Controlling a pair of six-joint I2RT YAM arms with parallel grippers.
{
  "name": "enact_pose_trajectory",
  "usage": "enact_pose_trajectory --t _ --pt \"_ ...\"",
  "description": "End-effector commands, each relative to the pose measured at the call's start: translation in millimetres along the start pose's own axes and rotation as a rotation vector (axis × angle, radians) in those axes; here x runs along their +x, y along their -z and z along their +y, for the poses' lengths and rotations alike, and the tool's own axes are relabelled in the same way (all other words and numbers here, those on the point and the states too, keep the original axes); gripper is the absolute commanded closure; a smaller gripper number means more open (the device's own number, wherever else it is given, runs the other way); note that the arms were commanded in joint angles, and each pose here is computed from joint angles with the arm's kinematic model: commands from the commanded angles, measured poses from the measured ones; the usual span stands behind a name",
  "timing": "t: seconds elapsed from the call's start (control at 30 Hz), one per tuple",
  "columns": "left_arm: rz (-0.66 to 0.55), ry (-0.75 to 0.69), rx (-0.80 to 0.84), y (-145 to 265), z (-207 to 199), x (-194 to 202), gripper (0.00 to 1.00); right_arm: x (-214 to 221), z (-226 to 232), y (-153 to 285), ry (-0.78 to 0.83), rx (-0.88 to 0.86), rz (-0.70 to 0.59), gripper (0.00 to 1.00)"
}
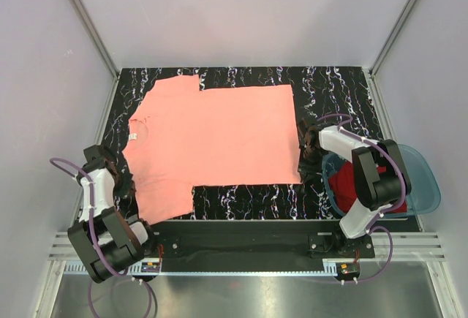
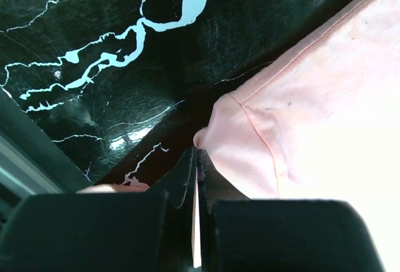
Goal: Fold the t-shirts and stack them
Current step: Fold the tshirt
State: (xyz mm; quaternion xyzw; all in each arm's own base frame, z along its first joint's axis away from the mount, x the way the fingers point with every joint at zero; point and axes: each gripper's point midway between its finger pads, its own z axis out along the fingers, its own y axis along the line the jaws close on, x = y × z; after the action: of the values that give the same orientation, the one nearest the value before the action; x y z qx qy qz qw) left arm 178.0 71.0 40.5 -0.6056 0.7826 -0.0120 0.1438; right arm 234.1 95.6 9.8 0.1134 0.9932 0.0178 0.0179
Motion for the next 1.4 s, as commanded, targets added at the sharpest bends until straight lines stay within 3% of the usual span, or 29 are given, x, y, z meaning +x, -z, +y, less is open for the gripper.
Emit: enact_pose_trajectory --t 0.0,0.23,0.5,0.8,1.37 --pt "-0.048 -0.003 0.019 10 -9 -12 1.00 -7 -1 15 0.007 0.006 -0.045 1.00" --pt "-0.118 -0.122 0.090 41 -52 -23 1.00 -34 16 38 0.020 -0.036 -0.107 1.00" --pt "-0.159 -0.150 0.127 55 -77 -40 1.00 -62 19 47 0.011 -0.041 -0.131 1.00" --pt "-0.146 -0.234 0.302 60 -142 -55 1.00 -104 22 41 0.030 -0.028 -0.160 1.00" --pt "-0.039 -0.343 0.322 30 -197 -66 1.00 -148 38 35 0.019 -0.020 -0.156 1.00"
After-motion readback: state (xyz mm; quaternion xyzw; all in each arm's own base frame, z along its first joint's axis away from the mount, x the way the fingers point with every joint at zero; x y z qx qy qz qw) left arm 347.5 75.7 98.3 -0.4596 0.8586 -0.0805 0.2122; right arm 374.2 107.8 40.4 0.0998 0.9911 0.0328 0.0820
